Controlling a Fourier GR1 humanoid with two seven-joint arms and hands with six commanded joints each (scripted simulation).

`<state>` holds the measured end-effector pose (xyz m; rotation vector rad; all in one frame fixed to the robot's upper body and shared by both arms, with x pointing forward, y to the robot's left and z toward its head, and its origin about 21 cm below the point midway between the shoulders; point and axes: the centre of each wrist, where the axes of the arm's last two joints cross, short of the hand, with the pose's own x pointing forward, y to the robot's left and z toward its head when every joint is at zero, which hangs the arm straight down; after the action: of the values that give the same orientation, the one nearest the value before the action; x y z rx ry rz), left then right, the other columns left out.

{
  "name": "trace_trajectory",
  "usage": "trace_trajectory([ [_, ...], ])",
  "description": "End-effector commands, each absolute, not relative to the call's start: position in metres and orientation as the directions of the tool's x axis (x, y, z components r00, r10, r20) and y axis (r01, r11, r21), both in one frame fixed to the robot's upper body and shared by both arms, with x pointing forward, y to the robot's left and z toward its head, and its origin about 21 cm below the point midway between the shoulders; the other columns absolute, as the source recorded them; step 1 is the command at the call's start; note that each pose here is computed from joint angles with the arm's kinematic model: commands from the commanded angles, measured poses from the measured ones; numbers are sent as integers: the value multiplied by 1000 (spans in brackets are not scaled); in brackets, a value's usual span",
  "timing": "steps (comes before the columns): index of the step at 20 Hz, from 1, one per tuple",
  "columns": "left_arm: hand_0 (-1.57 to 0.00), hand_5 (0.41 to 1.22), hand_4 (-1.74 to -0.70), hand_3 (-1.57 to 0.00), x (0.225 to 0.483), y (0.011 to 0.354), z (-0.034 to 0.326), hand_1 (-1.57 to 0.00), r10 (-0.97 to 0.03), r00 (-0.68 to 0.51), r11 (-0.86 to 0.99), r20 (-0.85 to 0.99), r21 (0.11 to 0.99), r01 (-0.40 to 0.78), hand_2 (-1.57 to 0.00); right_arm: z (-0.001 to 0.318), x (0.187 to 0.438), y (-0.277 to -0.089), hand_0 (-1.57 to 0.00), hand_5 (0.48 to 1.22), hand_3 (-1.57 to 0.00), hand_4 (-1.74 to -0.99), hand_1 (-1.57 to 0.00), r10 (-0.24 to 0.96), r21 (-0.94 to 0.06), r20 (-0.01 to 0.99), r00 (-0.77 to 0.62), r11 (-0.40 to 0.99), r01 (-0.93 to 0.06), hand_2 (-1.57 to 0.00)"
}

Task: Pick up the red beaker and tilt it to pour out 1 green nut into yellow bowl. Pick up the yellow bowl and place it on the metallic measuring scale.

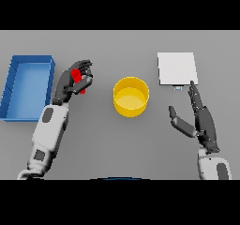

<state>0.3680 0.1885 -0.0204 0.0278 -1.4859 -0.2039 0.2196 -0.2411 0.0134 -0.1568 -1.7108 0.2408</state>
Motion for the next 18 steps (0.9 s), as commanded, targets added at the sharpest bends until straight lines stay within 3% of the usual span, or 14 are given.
trace_trajectory([
  [1, -681, 949, -1441, -706, 369, 182, -21, -701, -170, 70, 981, 983, 163, 102, -715, 12, 220, -241, 1, 683, 1, -1285, 1, 238, -245, 961, -140, 969, -33, 1],
  [4, -1115, 1082, -1443, -1128, 371, 177, -23, -1125, -209, 30, 975, 977, 206, 86, -1133, 15, 222, -236, 1, 684, 1, -1290, 1, 231, -239, 963, -140, 970, -39, 1],
  [6, -1279, 1132, -1447, -1288, 370, 177, -24, -1286, -205, 23, 976, 978, 203, 80, -1290, 15, 221, -235, 1, 682, 1, -1293, 1, 221, -231, 962, -158, 972, -42, 1],
  [7, -1338, 1132, -1506, -1344, 371, 175, -23, -1343, -209, 19, 976, 978, 207, 72, -1347, 14, 224, -234, 1, 681, 1, -1296, 1, 223, -231, 965, -138, 972, -41, 1],
  [13, -1510, 1103, -1679, -1512, 374, 178, -11, -1511, -168, -76, 983, 983, 172, 62, -1512, 10, 225, -232, 1, 671, 1, -1263, 1, 250, -260, 956, -152, 964, -54, 1],
  [16, -1540, 1097, -1709, -1541, 375, 177, 10, -1540, -199, -136, 977, 971, 207, 46, -1541, 12, 224, -231, 1, 672, 1, -1255, 1, 252, -265, 952, -171, 963, -54, 1],
  [18, -1551, 1101, -1721, -1552, 379, 175, 27, -1551, -261, -161, 959, 952, 274, 66, -1552, 11, 223, -232, 1, 673, 1, -1245, 1, 260, -271, 950, -175, 962, -44, 1],
])
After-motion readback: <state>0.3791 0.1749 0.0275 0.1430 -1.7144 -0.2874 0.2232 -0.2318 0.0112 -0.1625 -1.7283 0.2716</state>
